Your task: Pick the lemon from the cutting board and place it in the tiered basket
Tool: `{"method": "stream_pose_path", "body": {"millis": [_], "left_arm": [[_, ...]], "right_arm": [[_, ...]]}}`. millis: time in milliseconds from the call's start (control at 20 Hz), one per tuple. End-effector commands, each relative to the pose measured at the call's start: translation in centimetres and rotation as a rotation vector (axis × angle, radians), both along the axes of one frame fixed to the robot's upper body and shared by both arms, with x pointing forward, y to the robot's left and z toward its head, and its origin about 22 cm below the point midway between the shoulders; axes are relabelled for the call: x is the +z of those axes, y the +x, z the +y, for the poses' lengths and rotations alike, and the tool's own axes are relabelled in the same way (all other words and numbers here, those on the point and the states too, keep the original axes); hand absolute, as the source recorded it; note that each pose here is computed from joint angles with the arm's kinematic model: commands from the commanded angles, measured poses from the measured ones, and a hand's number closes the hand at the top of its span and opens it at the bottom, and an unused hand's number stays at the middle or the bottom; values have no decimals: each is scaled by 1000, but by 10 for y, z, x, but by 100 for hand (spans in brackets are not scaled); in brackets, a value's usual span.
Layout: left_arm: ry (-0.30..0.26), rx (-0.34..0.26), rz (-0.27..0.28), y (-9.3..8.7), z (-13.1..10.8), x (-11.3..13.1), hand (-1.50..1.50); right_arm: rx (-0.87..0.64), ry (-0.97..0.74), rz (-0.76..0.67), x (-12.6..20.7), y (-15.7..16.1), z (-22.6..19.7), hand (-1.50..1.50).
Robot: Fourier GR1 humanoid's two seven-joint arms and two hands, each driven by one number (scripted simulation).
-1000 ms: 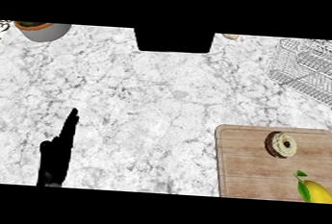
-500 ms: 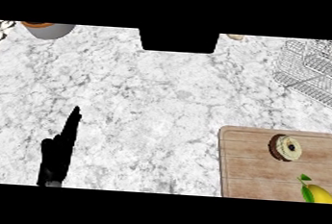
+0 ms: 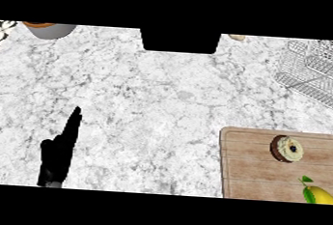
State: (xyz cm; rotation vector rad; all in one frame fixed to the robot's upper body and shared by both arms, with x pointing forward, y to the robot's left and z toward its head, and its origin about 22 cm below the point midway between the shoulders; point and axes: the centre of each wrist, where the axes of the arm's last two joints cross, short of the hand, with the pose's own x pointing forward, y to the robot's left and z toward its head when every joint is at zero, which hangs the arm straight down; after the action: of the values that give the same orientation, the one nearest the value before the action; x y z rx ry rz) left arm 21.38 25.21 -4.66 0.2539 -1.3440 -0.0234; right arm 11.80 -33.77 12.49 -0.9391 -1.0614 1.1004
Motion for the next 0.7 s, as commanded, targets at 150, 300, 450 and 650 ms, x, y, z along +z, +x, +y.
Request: {"method": "stream_pose_path", "body": {"millis": [150,300,450,650], "left_arm": [[4,8,36,2,0,-17,0],[-14,-1,41,4,14,1,0],[0,30,36,-6,-14,2,0],[16,14,36,2,-21,-16,0]], "right_arm": [[3,-16,40,-13,17,7,-150],[-23,-97,118,-22,15,-4,-150],[-52,-122,165,-28,23,19,-150],[-46,-119,177,-32,39,22,-150]]}}
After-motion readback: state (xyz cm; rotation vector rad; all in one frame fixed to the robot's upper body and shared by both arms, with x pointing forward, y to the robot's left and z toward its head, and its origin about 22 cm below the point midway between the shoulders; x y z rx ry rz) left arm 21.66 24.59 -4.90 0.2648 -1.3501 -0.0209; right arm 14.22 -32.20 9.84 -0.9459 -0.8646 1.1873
